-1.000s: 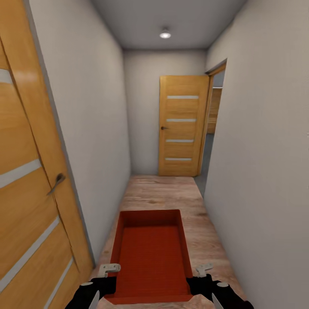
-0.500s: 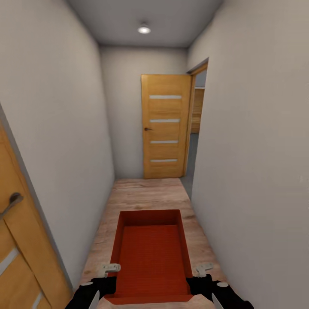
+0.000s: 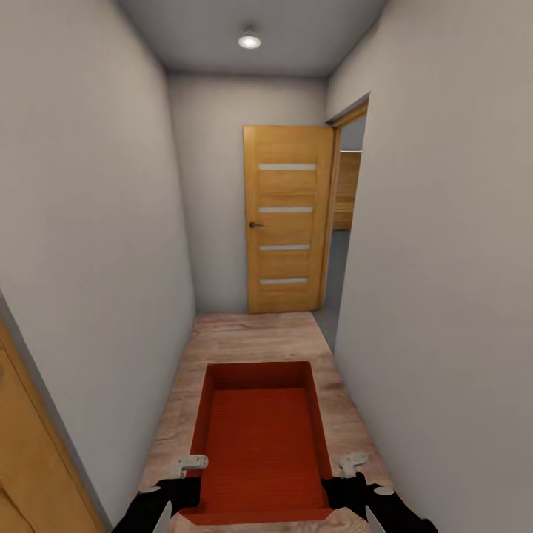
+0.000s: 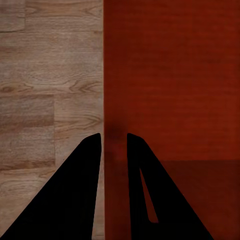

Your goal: Move the two storage containers from the living room to the garage. In the garage, place one container on the floor and stack the other container on top of it (either order is fine).

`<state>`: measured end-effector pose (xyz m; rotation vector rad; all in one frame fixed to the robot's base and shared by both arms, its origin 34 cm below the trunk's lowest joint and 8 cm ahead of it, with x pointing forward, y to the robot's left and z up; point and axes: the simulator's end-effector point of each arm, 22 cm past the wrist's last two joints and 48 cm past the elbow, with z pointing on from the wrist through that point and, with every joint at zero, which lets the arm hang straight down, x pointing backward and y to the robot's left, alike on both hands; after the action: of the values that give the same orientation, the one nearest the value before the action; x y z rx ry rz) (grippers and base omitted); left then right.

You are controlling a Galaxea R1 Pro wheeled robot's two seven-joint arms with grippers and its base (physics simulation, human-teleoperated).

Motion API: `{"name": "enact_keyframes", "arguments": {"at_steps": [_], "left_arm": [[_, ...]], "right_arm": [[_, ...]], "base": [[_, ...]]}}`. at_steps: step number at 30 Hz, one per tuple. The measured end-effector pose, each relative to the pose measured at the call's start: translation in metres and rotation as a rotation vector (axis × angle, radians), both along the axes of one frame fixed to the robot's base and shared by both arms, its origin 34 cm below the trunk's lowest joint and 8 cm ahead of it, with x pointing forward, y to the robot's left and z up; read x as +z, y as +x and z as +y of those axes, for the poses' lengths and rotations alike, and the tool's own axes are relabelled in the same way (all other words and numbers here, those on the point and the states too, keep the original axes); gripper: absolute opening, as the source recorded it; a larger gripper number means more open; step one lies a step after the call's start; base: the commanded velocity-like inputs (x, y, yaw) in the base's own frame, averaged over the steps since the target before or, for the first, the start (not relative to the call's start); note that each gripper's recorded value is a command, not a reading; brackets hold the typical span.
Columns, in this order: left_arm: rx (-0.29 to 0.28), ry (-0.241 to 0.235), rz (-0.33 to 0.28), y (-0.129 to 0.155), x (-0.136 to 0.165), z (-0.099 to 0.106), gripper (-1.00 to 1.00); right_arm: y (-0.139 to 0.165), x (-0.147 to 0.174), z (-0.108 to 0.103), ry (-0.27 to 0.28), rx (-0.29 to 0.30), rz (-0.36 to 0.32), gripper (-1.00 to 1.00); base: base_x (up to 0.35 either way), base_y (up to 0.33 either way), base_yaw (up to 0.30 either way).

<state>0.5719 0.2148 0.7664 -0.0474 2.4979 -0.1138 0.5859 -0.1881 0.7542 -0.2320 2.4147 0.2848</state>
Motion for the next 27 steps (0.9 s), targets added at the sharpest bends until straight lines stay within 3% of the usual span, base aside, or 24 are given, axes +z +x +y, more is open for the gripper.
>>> {"name": "enact_keyframes", "arguments": {"at_steps": [27], "left_arm": [[-0.001, 0.000, 0.000, 0.0001, 0.0000, 0.0005, -1.00]], "right_arm": [[-0.0001, -0.0001, 0.0005, 0.001, -0.002, 0.001, -1.00]], "base": [[0.324, 0.000, 0.000]]}}
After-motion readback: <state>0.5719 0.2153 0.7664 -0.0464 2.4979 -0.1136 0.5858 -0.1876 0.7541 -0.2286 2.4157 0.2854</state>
